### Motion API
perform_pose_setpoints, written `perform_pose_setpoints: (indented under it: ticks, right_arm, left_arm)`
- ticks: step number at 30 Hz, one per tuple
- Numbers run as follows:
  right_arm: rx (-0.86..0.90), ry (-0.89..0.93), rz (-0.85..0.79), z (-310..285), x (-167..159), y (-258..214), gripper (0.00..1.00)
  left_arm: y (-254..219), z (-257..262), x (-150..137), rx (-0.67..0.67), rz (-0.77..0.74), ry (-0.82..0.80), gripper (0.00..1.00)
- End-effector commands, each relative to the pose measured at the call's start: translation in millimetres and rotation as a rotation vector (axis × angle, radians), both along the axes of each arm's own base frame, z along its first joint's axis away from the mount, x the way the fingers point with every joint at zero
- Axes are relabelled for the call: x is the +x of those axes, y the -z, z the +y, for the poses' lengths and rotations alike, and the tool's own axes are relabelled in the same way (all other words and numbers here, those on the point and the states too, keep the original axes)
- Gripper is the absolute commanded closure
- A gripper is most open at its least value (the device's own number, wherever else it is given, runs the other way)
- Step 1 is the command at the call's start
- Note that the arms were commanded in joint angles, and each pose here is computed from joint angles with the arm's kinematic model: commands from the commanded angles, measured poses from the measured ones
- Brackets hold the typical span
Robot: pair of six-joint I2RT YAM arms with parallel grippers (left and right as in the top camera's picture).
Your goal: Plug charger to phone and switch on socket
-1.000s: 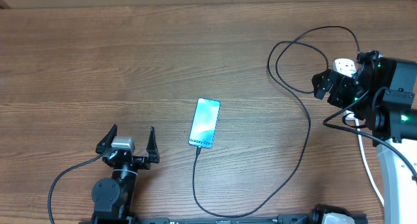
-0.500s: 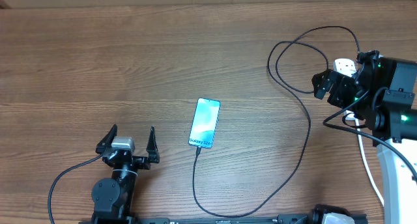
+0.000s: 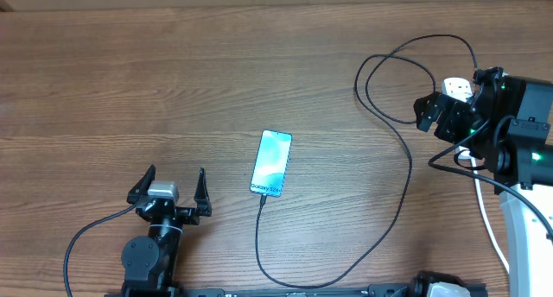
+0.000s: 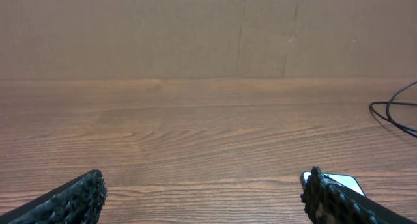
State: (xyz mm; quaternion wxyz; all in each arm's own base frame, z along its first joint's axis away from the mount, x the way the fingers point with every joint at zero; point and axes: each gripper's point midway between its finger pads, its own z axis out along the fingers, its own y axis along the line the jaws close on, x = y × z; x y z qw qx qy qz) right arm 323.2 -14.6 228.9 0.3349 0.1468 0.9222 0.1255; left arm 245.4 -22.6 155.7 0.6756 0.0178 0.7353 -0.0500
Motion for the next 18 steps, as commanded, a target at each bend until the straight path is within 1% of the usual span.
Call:
perform_pose_setpoints:
  ticks: [1,8,18]
  right_arm:
    - [-0.009,0.001,-0.019,-1,-2,-4,0.0]
    - [-0.002,0.0,0.019,0,-6,4,0.0]
    - [0.009,0.0,0.075,1,-12,58,0.0]
  left_arm:
    - [0,1,0,0.026,-0.007,-0.006,0.01]
    - [0,1,0,0.026,-0.007,-0.006,0.0]
    - [0,1,0,0.026,-0.007,-0.006,0.01]
